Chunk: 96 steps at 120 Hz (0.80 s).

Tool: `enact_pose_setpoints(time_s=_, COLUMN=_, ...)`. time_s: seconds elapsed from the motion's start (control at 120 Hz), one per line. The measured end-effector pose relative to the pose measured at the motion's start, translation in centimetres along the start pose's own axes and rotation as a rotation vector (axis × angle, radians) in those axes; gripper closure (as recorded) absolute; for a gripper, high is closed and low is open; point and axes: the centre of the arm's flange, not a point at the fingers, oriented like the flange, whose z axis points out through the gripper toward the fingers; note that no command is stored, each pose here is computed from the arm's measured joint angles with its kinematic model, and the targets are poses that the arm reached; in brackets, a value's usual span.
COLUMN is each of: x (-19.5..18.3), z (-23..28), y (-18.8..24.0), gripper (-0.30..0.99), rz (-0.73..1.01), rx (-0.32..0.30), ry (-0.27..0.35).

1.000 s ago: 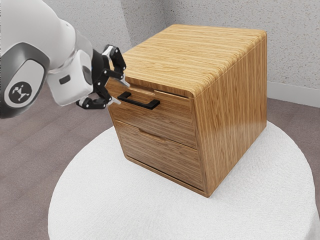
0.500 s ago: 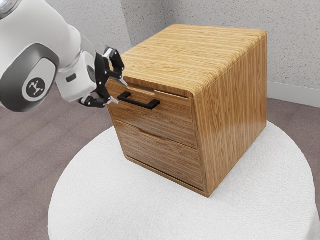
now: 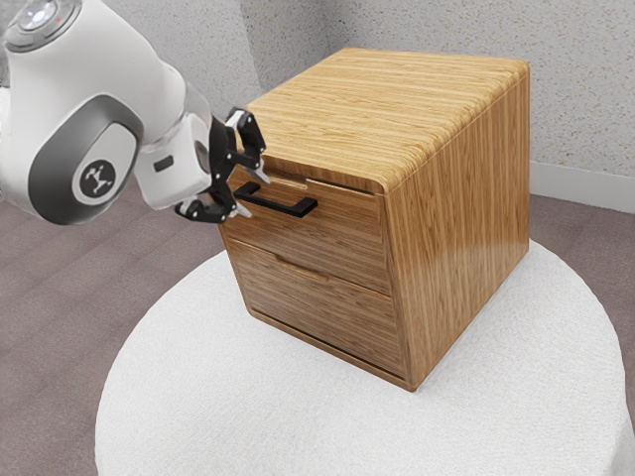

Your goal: Pull the drawer handle with one arm to open the drawer

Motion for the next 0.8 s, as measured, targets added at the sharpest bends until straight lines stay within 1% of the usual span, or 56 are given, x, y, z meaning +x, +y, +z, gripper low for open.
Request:
enact_pose_setpoints(time_s=0.217, x=0.1, z=0.8, y=0.0, gripper=0.43, rz=0.004, rx=-0.013, ry=0.007)
enact_pose_setpoints(time_s=0.467, x=-0.7, z=2.4, y=0.0, gripper=0.43, rz=-0.006, rx=-0.037, ry=0.011)
enact_pose_setpoints(time_s=0.617, x=-0.8, z=3.5, y=-0.1, gripper=0.4, rz=-0.005, rx=-0.052, ry=0.019)
enact_pose_setpoints(time_s=0.708, x=-0.8, z=4.2, y=-0.3, gripper=0.45, rz=-0.001, rx=-0.058, ry=0.025)
enact_pose_setpoints(time_s=0.75, x=-0.9, z=4.5, y=-0.6, gripper=0.51, rz=0.001, rx=-0.057, ry=0.031)
enact_pose_setpoints(time_s=0.783, x=-0.9, z=4.8, y=-0.8, gripper=0.68, rz=0.003, rx=-0.057, ry=0.034)
enact_pose_setpoints(time_s=0.8, x=-0.9, z=4.9, y=-0.8, gripper=0.72, rz=0.004, rx=-0.056, ry=0.035)
